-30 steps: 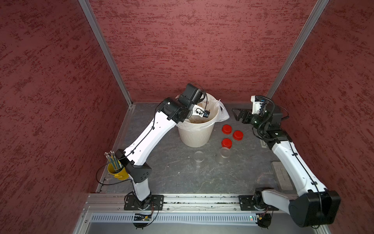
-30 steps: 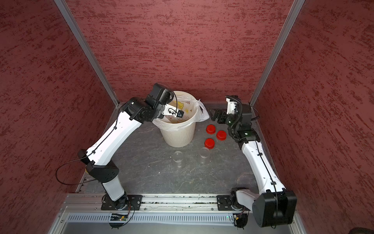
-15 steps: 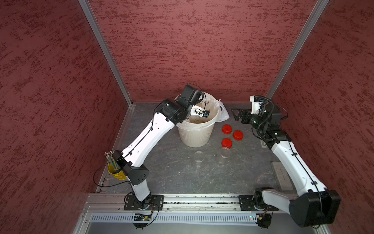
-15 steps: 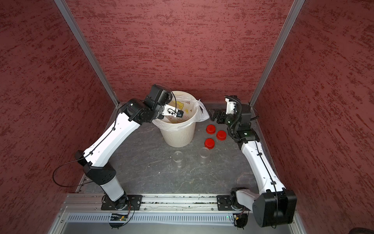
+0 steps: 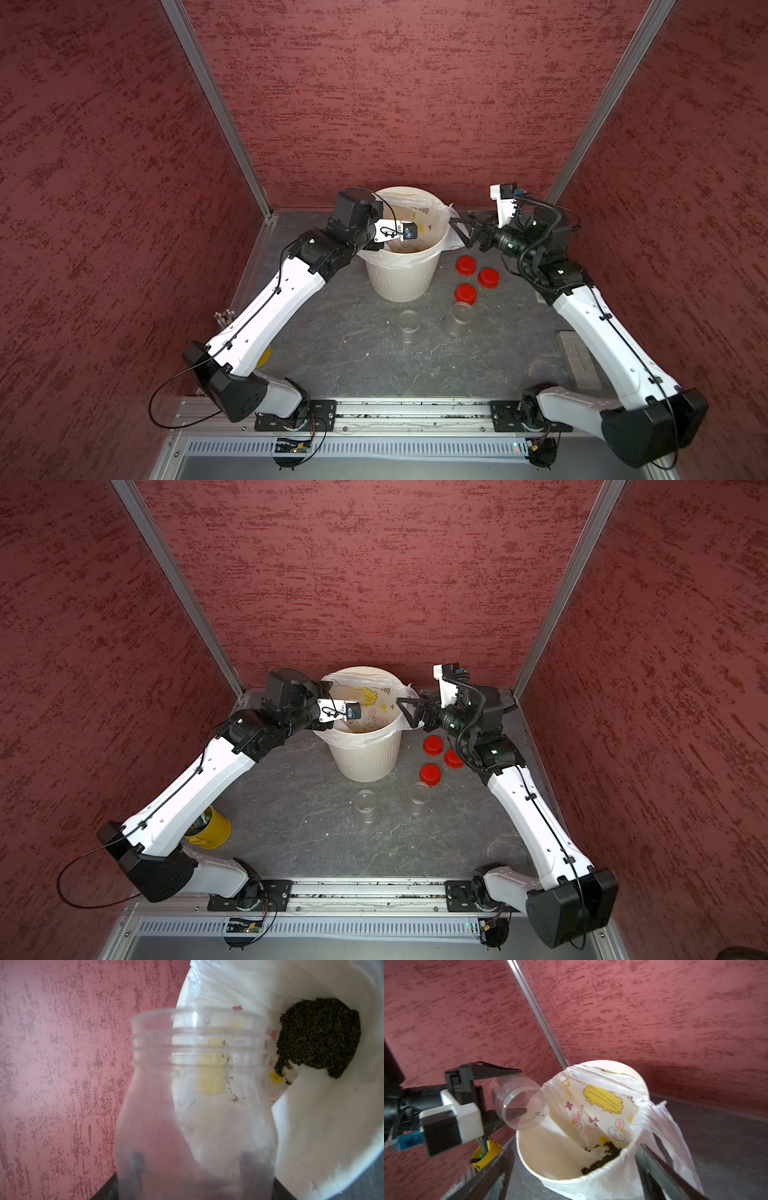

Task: Empty moldy tea leaves from jars
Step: Pour the moldy tea leaves from the jar into the trash bin, then place the jar at the center of the board.

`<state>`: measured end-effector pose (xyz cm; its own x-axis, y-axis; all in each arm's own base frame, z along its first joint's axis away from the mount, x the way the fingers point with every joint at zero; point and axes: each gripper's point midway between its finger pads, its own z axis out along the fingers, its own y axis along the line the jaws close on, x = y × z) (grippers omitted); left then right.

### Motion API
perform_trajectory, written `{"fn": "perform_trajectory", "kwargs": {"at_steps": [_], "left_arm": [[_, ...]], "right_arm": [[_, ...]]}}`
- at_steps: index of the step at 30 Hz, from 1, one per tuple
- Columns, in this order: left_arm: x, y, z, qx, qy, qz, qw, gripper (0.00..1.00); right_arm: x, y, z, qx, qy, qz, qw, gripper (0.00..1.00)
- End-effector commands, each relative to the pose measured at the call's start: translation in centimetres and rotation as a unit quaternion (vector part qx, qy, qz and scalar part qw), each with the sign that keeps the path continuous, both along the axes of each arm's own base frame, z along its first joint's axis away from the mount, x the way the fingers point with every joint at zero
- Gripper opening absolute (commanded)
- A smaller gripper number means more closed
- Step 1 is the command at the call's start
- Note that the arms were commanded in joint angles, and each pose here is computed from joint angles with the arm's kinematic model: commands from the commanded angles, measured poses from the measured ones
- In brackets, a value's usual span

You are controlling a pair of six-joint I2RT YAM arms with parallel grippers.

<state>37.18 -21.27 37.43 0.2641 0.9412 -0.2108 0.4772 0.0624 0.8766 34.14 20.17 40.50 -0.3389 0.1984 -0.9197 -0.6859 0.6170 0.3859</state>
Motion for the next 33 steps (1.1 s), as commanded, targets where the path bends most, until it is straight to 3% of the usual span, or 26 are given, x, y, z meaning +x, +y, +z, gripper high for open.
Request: {"fn": "perform_trajectory", "kwargs": {"at_steps": [1, 7, 20, 33], "left_arm": [[-0.2, -1.3, 2.8, -0.085, -0.024, -0.032, 0.996, 0.71], [-1.0, -1.4, 3.2, -0.120, -0.017, -0.051, 0.991, 0.71], [-2.2, -1.3, 3.0, -0.128, -0.009, -0.066, 0.990, 0.72], [-2.5, -1.3, 2.8, -0.130, -0.004, -0.072, 0.989, 0.72]], "right_arm": [[-1.4, 2.4, 1.8, 0.010, -0.034, 0.060, 0.998, 0.92], [-2.2, 4.6, 1.7, 0.014, -0.028, 0.111, 0.993, 0.83], [-1.8, 6.8, 2.3, 0.021, -0.031, 0.148, 0.988, 0.64], [-0.6, 8.5, 2.5, 0.021, -0.030, 0.161, 0.986, 0.56]]}}
